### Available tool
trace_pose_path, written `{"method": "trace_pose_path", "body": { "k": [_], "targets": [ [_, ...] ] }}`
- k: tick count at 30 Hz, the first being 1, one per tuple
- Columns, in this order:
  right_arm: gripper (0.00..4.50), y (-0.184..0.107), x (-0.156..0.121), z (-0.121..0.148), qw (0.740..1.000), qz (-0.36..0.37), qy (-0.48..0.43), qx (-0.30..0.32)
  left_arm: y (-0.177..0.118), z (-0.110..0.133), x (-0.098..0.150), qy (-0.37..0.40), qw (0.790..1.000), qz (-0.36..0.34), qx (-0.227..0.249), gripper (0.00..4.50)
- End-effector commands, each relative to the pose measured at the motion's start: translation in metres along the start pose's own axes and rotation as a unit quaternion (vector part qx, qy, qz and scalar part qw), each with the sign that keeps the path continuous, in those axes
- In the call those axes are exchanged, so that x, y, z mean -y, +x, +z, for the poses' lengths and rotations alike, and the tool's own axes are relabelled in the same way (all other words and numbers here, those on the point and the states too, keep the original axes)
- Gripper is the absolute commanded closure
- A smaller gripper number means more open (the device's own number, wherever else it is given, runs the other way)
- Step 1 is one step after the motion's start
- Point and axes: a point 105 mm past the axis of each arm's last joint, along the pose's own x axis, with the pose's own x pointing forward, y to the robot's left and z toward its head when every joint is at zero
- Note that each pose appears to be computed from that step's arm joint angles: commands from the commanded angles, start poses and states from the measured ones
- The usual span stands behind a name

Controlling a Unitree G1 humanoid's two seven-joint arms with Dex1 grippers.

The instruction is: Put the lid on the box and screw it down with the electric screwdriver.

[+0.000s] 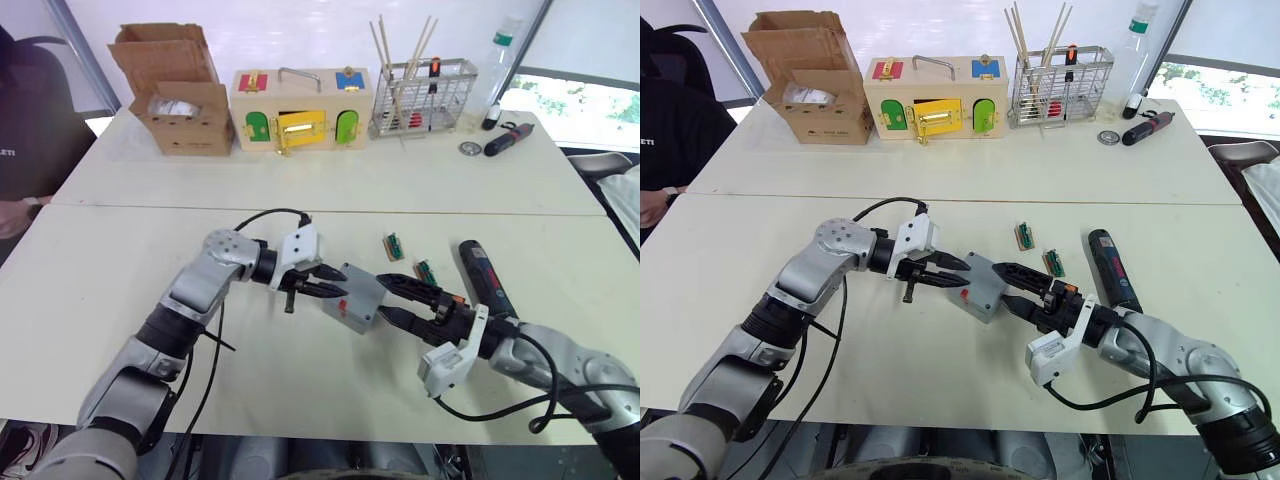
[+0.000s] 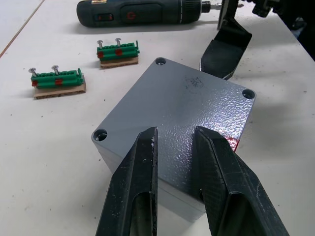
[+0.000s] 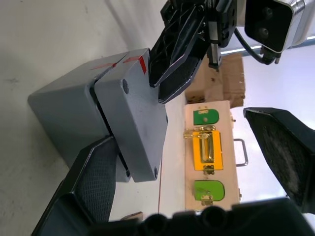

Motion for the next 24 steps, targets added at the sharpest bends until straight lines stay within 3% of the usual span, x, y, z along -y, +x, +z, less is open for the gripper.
{"method": "trace_pose_path", "body": {
  "k": [1, 13, 19, 24],
  "targets": [
    [0.01, -0.008, 0.026, 0.002, 0.999, -0.023, -0.008, 0.029, 0.010, -0.048, 0.013, -0.057, 0.995, -0.011, -0.084, 3.37],
    [0.01, -0.021, 0.031, -0.008, 0.999, -0.032, -0.009, 0.016, 0.016, -0.045, 0.011, -0.055, 0.996, -0.008, -0.076, 3.37],
    [0.01, -0.026, 0.033, -0.020, 0.994, -0.083, 0.041, -0.052, 0.004, -0.001, -0.004, -0.056, 0.998, 0.011, 0.016, 3.37],
    [0.01, -0.030, 0.044, -0.027, 0.971, -0.164, 0.138, -0.111, -0.020, 0.041, -0.011, -0.070, 0.994, 0.012, 0.085, 3.37]
  ]
}}
